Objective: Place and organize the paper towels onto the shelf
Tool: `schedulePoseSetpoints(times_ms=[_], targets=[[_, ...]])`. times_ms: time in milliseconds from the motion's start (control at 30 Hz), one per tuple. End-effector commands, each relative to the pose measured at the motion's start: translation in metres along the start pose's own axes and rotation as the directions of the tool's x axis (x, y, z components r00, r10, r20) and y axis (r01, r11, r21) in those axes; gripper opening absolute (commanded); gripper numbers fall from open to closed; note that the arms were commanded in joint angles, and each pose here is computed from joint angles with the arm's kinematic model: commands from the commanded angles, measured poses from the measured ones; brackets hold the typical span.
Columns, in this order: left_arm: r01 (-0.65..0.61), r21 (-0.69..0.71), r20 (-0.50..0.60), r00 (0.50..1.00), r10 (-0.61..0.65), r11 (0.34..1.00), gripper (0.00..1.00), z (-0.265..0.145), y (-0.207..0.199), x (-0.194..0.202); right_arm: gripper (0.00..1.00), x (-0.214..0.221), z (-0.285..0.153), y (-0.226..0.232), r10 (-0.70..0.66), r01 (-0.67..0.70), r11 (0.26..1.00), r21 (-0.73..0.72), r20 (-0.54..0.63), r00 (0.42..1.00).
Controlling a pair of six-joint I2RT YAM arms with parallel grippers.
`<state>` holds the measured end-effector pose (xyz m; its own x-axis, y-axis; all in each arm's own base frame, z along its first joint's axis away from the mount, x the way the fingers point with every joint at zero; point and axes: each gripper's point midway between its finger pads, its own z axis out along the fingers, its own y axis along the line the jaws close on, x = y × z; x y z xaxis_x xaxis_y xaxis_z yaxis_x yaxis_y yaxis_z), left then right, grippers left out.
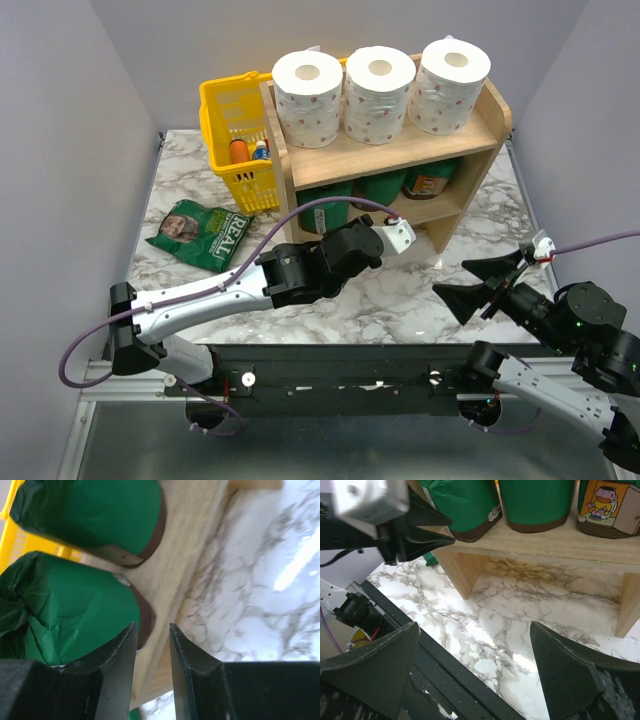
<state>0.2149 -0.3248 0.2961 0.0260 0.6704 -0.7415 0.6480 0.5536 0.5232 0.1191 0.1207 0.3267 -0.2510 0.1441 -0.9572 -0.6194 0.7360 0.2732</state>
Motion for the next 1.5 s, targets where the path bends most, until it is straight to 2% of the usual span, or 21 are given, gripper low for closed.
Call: schedulePoseSetpoints(times_ms=[0, 433, 533, 600, 800, 933, 967, 1100, 1167, 1467], targets=[[-0.021, -0.184, -0.041, 0.999, 0.014, 0.983, 0.41, 0.004, 0.044, 0.01, 1.0, -0.008, -0.005, 0.006, 0.012, -0.012, 1.0, -0.027, 0.007, 1.0], [-0.027, -0.27, -0.101, 0.995, 0.0, 0.962, 0.43, 0.024, 0.081, 0.032, 1.0, -0.017, -0.011, 0.008, 0.011, -0.01, 0.999, -0.036, 0.021, 1.0], [0.051, -0.197, -0.036, 0.998, -0.059, 0.979, 0.45, 0.018, 0.072, 0.02, 1.0, -0.012, -0.008, 0.005, 0.017, -0.017, 1.0, -0.015, -0.002, 1.0], [0.112, -0.074, 0.042, 0.993, -0.109, 0.991, 0.49, 0.01, 0.054, 0.007, 1.0, -0.006, -0.005, -0.002, 0.025, -0.024, 0.999, 0.026, -0.018, 1.0], [0.206, 0.159, 0.178, 0.956, -0.233, 0.965, 0.68, -0.026, 0.011, -0.024, 1.0, -0.006, 0.001, -0.015, 0.119, -0.122, 0.986, 0.118, 0.03, 0.992], [0.252, 0.249, 0.238, 0.92, -0.312, 0.935, 0.86, -0.05, 0.001, -0.043, 1.0, -0.009, -0.002, -0.022, 0.154, -0.162, 0.974, 0.158, 0.059, 0.986], [0.267, 0.264, 0.255, 0.907, -0.334, 0.927, 0.99, -0.059, 0.003, -0.048, 1.0, -0.012, -0.003, -0.022, 0.157, -0.166, 0.974, 0.157, 0.067, 0.985], [0.336, 0.287, 0.315, 0.851, -0.42, 0.897, 0.99, -0.09, 0.021, -0.058, 1.0, -0.021, -0.008, -0.027, 0.171, -0.188, 0.966, 0.176, 0.108, 0.979], [0.414, 0.292, 0.352, 0.792, -0.499, 0.862, 0.99, -0.111, 0.039, -0.057, 1.0, -0.023, -0.01, -0.029, 0.182, -0.202, 0.962, 0.184, 0.121, 0.976], [0.587, 0.194, 0.4, 0.684, -0.609, 0.786, 0.99, -0.161, 0.087, 0.006, 1.0, -0.024, -0.012, -0.034, 0.177, -0.204, 0.957, 0.205, 0.143, 0.974]])
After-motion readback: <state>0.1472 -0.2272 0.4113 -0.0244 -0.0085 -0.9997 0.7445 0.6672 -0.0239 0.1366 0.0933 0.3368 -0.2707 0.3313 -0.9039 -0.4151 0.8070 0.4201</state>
